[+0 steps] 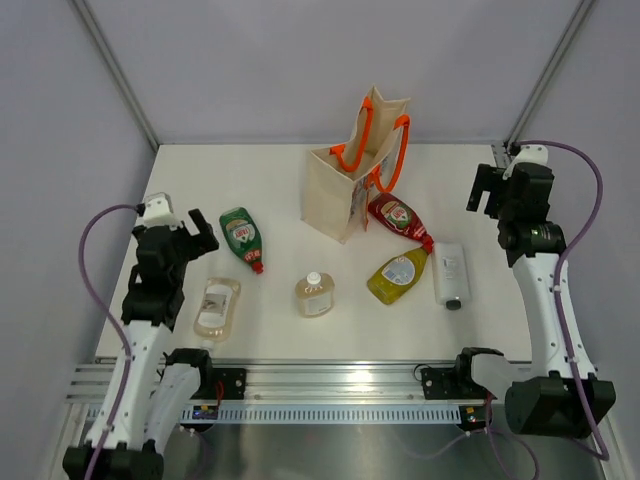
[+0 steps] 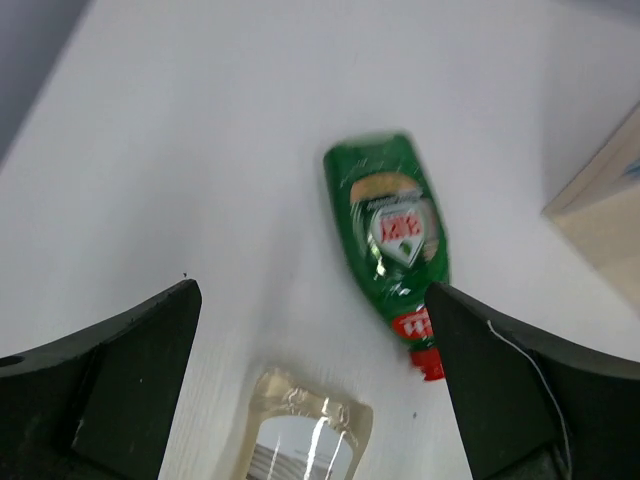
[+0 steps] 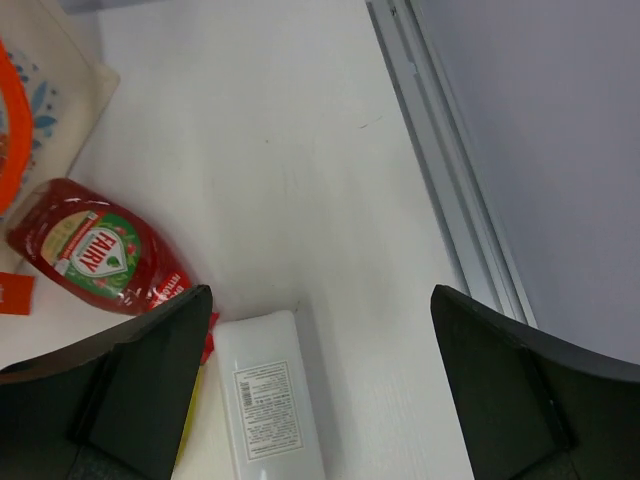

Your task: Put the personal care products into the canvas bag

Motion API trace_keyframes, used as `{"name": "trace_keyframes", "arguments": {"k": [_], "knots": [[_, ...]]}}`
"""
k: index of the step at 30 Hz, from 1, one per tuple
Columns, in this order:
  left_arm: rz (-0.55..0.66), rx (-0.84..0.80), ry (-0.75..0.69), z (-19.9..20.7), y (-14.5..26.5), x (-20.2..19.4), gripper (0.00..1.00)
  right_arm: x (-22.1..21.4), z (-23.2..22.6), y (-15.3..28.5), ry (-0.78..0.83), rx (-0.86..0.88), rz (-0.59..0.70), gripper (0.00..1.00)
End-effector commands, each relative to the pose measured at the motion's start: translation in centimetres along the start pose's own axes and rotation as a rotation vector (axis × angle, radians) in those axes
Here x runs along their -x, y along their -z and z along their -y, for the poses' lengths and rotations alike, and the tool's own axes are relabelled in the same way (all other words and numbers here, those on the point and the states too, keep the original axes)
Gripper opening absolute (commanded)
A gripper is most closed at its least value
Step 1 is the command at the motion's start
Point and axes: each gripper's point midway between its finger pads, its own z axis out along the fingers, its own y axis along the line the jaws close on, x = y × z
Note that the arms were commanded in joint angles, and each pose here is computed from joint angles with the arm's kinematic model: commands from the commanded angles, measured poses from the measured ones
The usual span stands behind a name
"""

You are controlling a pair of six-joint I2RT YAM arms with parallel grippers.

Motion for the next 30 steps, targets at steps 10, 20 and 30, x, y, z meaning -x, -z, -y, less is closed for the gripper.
{"name": "trace_keyframes", "arguments": {"k": [10, 20, 30], "knots": [[0.178, -0.057, 0.017, 0.2, 4.4, 3.5, 0.99, -2.7, -8.9, 7.9, 0.412, 0.701, 0.038, 0.99], [0.183, -0.139, 0.05, 1.6, 5.6, 3.7, 0.99, -12.4, -14.7, 19.9, 0.834, 1.627, 0.312, 0.99], [0.085, -0.439, 0.04, 6.6, 6.6, 1.4, 0.99, -15.1, -16.2, 15.5, 1.024, 1.734, 0.251, 0.99]]}}
